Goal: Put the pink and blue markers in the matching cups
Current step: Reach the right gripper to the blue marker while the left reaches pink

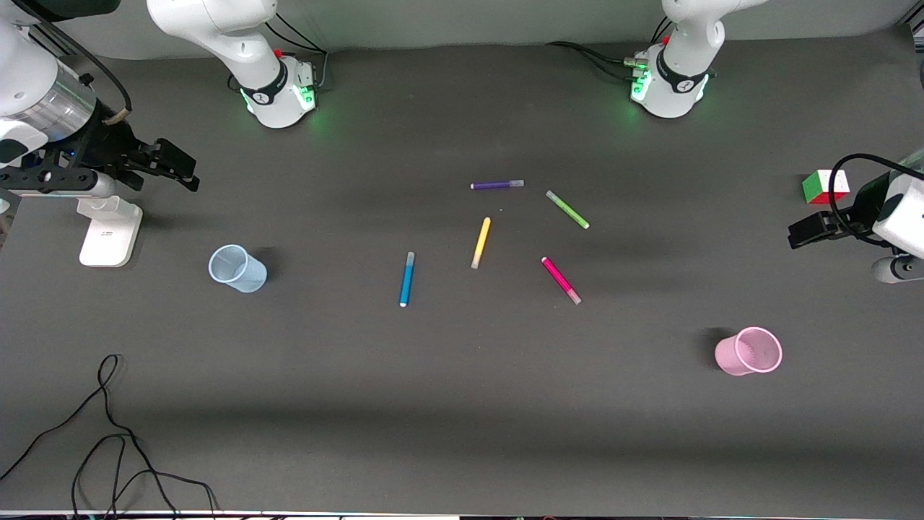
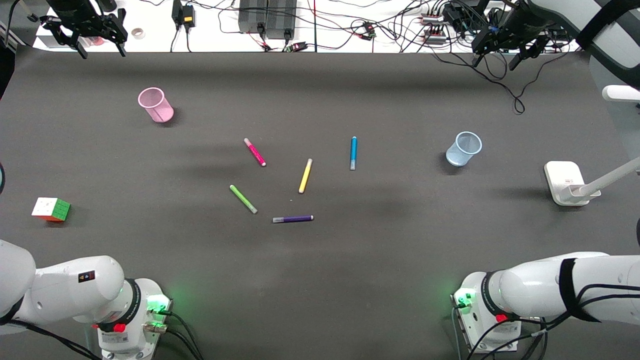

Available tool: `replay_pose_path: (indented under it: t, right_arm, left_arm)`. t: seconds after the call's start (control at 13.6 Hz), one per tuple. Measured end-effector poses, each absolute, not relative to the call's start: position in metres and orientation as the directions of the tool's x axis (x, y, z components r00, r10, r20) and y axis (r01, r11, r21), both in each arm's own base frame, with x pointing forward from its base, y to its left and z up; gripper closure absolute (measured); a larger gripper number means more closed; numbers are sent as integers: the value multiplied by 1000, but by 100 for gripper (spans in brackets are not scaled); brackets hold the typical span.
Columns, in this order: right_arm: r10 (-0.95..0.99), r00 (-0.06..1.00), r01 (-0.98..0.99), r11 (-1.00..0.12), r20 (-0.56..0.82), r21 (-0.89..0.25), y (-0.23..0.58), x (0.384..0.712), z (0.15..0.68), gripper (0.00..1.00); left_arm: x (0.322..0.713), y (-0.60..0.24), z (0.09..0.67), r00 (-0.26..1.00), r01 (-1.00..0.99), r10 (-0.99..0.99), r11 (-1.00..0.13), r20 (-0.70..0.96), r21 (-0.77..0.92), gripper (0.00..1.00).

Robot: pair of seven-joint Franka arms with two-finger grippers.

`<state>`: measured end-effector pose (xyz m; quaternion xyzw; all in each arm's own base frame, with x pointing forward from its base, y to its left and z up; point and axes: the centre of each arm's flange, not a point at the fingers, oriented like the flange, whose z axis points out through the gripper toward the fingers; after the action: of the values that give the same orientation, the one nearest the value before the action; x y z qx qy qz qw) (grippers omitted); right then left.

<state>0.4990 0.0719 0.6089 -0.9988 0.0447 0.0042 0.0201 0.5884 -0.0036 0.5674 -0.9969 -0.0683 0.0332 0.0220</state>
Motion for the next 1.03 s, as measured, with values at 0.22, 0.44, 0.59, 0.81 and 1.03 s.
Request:
replay_pose_path:
  t: [0.22, 0.44, 0.59, 0.81, 1.03]
  right_arm:
    - [-89, 996, -89, -995, -13, -39, 72, 499, 607, 0]
    - [-82, 996, -84, -996, -42, -39, 79, 508, 593, 0]
    - [-83, 990, -94, -991, -117, -94, 112, 529, 555, 0]
    - [-164, 943, -210, -968, -289, -138, 188, 584, 459, 0]
    - [-271, 867, -330, -941, -418, -74, 266, 612, 348, 0]
  left_arm:
    - [588, -6, 567, 989, 131, 134, -990, -67, -48, 0]
    - [587, -9, 567, 989, 126, 129, -991, -72, -48, 0]
    - [587, -9, 566, 989, 125, 128, -991, -77, -49, 0]
    - [588, -9, 563, 989, 123, 126, -991, -82, -48, 0]
    - [598, -8, 545, 988, 119, 122, -992, -96, -39, 0]
